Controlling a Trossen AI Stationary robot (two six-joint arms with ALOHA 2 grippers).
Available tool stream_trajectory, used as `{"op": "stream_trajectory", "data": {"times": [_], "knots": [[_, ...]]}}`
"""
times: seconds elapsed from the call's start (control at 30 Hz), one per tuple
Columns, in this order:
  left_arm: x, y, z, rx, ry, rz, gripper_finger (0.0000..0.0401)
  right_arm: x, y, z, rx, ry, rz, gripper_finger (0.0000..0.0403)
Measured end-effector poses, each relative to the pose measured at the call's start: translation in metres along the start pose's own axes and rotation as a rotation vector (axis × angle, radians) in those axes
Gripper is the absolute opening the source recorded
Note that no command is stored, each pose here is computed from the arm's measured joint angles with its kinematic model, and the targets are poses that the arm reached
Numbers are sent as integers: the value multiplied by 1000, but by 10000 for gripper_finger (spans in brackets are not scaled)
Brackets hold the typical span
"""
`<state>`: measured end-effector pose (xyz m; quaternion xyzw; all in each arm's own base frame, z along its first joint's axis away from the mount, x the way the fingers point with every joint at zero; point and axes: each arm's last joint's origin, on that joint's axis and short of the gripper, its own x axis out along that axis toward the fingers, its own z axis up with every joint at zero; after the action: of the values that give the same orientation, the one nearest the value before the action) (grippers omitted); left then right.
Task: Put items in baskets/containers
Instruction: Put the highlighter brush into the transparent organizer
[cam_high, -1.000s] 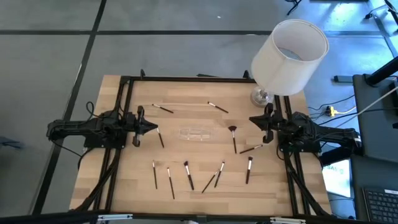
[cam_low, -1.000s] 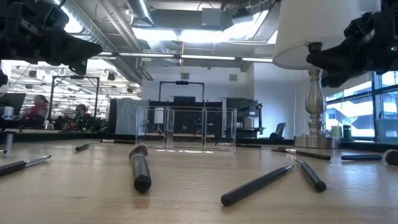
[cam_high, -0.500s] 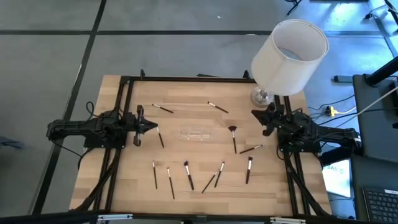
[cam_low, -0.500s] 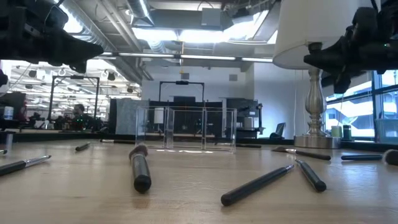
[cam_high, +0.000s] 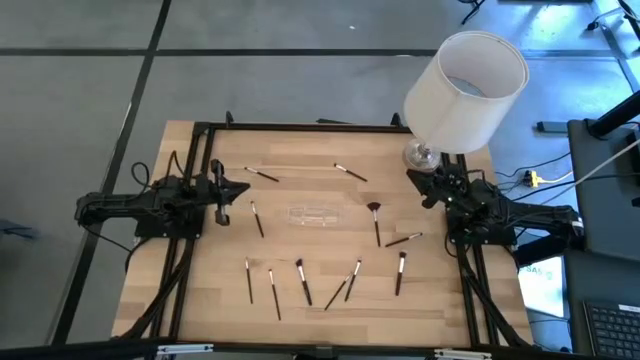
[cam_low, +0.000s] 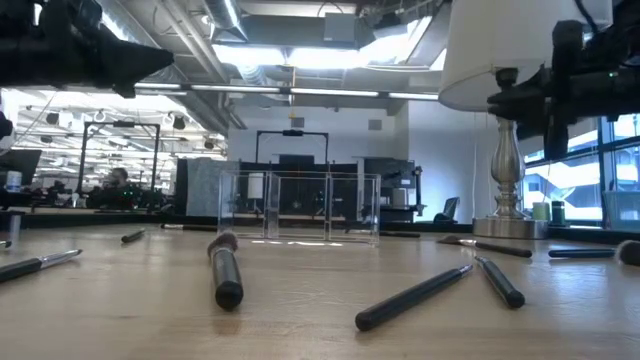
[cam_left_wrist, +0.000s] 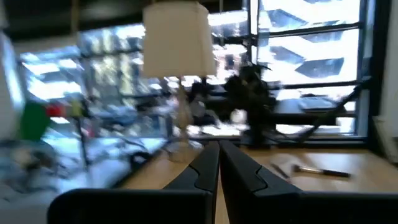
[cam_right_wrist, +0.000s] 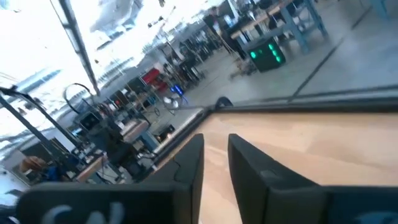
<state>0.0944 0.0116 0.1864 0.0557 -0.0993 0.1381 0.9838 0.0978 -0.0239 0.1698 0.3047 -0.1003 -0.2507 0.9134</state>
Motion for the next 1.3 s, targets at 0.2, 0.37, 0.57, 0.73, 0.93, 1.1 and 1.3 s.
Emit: {"op": "stream_trajectory", "data": {"times": [0.2, 0.37, 0.57, 0.73, 0.93, 1.1, 1.3], "knots": [[-1, 9, -1, 86, 49, 300, 9, 8, -6, -10, 24, 77, -99, 89], [2, 10, -9, 25, 116, 304, 9, 16, -13, -20, 43, 186, -157, 89], [8, 10, -19, -119, 192, 329, 8, 25, -11, -28, 35, 325, -142, 89], [13, 9, -26, -222, 232, 358, 4, 34, -5, -26, -51, 372, -150, 89], [21, 9, -30, -346, 216, 441, 4, 38, -8, -28, -182, 370, -220, 89], [25, 10, -33, -407, 218, 535, 4, 40, -12, -31, -250, 361, -288, 89], [28, 10, -40, -443, 249, 632, 4, 41, -15, -32, -373, 351, -337, 89]]}}
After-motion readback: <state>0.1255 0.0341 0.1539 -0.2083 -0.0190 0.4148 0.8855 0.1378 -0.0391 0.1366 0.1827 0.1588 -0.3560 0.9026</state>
